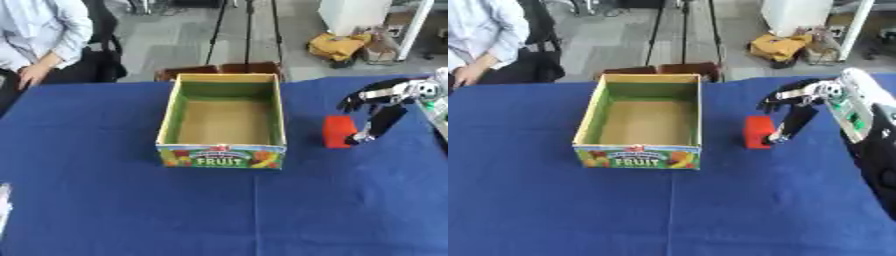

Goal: Pick up objects on the table and place them in the box.

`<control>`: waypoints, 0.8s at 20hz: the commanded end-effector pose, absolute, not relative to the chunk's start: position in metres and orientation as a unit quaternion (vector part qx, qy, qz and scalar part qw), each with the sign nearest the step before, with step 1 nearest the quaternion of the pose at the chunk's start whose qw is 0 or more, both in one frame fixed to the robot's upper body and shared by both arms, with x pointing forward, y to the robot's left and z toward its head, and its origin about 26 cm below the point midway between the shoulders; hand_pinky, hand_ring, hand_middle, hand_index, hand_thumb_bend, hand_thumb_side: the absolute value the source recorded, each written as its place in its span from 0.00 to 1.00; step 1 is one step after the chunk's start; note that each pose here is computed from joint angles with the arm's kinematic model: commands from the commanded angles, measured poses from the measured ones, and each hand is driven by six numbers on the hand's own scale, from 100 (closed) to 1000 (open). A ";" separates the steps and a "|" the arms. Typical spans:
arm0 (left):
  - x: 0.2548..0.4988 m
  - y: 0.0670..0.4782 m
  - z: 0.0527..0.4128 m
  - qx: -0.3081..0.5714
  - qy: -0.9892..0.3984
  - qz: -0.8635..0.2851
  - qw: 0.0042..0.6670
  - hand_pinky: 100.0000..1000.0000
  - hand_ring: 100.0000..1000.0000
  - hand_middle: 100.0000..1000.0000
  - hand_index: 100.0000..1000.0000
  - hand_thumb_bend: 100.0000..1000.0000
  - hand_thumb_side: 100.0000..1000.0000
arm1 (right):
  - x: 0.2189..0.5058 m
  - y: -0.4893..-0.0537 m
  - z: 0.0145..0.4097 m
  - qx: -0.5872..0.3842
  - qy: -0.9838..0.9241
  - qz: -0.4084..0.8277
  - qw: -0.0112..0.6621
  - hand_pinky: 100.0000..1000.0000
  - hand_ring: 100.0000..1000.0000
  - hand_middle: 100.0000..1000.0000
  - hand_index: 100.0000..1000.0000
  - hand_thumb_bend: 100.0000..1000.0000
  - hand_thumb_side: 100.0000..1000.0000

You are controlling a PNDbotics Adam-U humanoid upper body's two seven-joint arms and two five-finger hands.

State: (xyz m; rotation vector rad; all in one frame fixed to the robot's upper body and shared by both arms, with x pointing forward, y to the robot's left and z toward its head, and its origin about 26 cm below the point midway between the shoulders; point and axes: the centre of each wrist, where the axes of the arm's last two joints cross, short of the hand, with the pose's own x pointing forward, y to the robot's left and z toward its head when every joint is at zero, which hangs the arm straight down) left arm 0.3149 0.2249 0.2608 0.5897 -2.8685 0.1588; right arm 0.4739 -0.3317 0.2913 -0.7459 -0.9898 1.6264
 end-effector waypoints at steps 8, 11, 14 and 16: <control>0.312 0.226 0.267 0.201 -0.974 0.053 0.095 0.69 0.84 0.82 0.93 0.00 0.93 | 0.475 -0.332 0.295 -0.330 -0.395 0.679 0.523 0.78 0.91 0.83 0.97 0.40 0.29; 0.312 0.226 0.268 0.200 -0.974 0.053 0.095 0.69 0.84 0.82 0.93 0.00 0.93 | 0.478 -0.332 0.288 -0.329 -0.389 0.681 0.526 0.78 0.90 0.83 0.95 0.39 0.29; 0.312 0.226 0.268 0.200 -0.974 0.053 0.094 0.69 0.84 0.81 0.93 0.00 0.93 | 0.480 -0.332 0.283 -0.330 -0.393 0.679 0.526 0.77 0.89 0.82 0.94 0.38 0.29; 0.312 0.226 0.268 0.199 -0.974 0.054 0.094 0.69 0.84 0.81 0.93 0.00 0.93 | 0.480 -0.332 0.280 -0.330 -0.396 0.677 0.526 0.76 0.89 0.82 0.93 0.38 0.29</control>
